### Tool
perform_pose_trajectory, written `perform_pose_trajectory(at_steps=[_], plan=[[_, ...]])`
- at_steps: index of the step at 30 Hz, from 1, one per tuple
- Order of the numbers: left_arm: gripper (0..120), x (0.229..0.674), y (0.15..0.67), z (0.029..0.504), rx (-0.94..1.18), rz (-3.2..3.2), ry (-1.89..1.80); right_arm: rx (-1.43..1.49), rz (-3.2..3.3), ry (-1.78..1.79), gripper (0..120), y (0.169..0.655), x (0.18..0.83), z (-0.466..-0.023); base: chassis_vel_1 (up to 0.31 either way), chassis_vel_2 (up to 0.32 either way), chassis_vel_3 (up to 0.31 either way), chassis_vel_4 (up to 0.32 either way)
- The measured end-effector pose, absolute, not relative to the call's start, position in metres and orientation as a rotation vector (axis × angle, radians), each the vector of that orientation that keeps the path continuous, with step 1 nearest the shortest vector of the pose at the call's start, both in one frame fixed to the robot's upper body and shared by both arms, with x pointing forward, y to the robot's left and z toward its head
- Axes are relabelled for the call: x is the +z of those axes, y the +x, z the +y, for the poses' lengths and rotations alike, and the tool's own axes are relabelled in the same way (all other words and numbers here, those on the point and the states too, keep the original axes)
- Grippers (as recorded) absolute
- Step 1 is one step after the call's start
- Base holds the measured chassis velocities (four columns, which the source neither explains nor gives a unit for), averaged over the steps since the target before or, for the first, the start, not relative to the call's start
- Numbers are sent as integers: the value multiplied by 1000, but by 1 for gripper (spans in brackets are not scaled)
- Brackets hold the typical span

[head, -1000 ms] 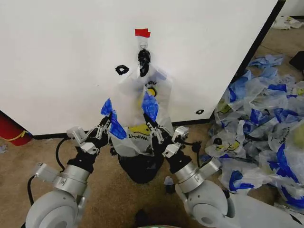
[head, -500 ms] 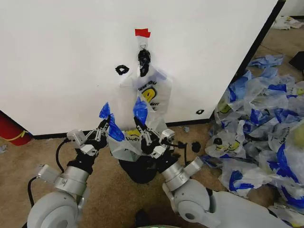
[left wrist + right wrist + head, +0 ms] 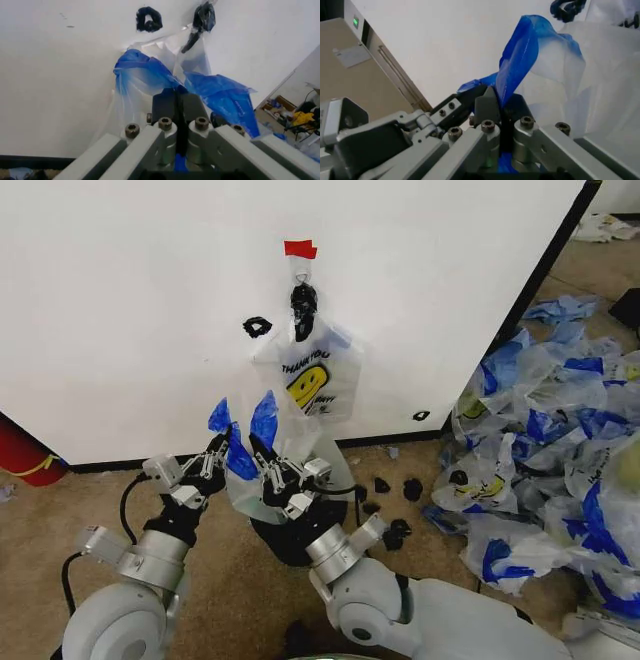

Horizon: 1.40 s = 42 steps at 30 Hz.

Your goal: Pick up the garbage bag from the wall and place it over the trash bin.

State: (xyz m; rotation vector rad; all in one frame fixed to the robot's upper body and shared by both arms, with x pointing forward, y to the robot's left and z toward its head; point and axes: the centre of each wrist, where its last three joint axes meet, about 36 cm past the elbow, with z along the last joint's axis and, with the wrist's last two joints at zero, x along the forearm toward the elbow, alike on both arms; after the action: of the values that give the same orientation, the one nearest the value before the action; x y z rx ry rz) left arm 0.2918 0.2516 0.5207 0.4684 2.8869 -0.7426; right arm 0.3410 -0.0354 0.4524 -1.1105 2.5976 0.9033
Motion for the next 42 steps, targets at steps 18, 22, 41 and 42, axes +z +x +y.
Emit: perform_pose_trajectory(at_steps=[18, 22, 41, 42], plan=[[0, 510, 292, 243, -768, 2899, 484, 849, 2671, -1015, 0, 333, 418, -81, 0, 0, 0, 0], [0, 508, 287, 237, -805, 2904, 484, 833, 2687, -988, 0, 329, 416, -97, 0, 0, 0, 0], [0, 497, 291, 202, -1047, 2875, 538, 723, 2708, -825, 0, 321, 424, -165, 0, 0, 0, 0], [0, 495, 292, 202, -1049, 2876, 539, 720, 2709, -820, 0, 321, 423, -166, 0, 0, 0, 0]])
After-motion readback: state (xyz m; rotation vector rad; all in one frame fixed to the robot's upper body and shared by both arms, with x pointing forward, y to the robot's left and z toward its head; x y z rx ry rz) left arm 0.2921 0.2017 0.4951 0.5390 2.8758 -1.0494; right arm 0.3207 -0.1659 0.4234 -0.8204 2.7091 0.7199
